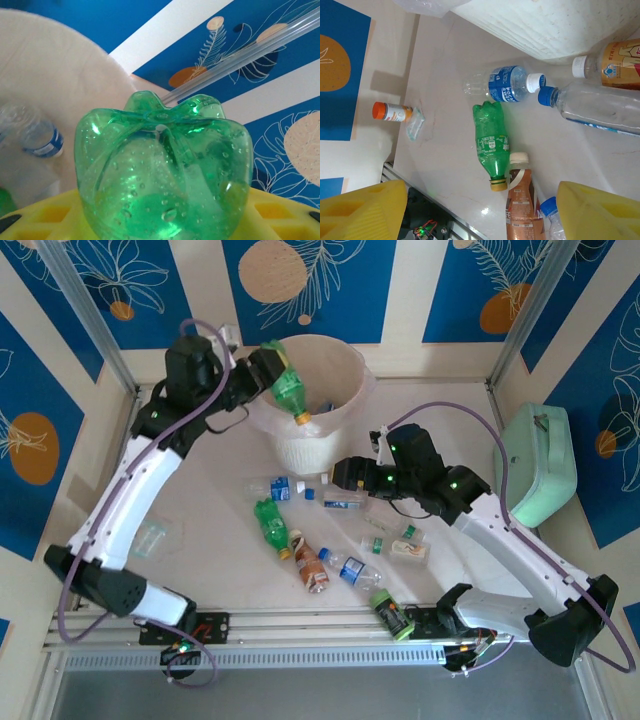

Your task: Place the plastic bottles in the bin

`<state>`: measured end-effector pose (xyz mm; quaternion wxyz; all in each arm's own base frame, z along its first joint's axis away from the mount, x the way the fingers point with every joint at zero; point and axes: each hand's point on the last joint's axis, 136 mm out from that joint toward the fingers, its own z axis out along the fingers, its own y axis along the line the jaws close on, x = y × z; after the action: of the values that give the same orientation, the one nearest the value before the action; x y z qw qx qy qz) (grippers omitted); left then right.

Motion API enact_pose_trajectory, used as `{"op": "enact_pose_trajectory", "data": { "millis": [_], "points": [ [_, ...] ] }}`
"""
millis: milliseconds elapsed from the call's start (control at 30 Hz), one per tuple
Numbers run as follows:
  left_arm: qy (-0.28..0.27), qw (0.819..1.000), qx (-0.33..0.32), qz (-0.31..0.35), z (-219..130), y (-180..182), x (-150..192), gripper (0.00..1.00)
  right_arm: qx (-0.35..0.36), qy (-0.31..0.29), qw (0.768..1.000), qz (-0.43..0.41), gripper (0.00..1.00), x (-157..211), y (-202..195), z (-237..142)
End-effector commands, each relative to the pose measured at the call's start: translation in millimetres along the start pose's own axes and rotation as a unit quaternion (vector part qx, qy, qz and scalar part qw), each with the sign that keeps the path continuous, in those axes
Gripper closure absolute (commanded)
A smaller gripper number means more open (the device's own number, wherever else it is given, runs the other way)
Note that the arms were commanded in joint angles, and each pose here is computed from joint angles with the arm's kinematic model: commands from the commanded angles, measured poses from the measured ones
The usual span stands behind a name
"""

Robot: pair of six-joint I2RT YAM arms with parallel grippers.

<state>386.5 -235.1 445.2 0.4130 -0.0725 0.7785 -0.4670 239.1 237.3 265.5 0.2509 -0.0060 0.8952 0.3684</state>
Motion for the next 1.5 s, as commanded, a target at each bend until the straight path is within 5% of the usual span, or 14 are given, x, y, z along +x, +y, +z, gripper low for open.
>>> {"op": "enact_pose_trajectory", "data": {
  "millis": [0,500,767,1200,1467],
  "points": [
    [-0.010,1.000,0.007,0.010,17,-7,-20,0.45,-0.011,-0.010,1.000,-0.012,0.21,-3,11,-12],
    [-0.005,0.995,-0.094,-0.014,106,59,-37,0.46,0.008,-0.022,1.000,0.001,0.21,4,-1,-29],
    [-0.003,0.994,-0.110,-0.020,126,75,-41,0.30,0.021,-0.024,0.999,0.007,0.21,3,-8,-34],
    [-0.024,0.996,-0.081,0.012,87,37,-57,0.25,0.038,-0.026,0.999,0.008,0.21,1,-18,-35],
    [-0.019,0.998,-0.051,0.033,27,16,-23,0.28,0.062,-0.015,0.998,0.023,0.21,4,-38,-31]
  ]
}}
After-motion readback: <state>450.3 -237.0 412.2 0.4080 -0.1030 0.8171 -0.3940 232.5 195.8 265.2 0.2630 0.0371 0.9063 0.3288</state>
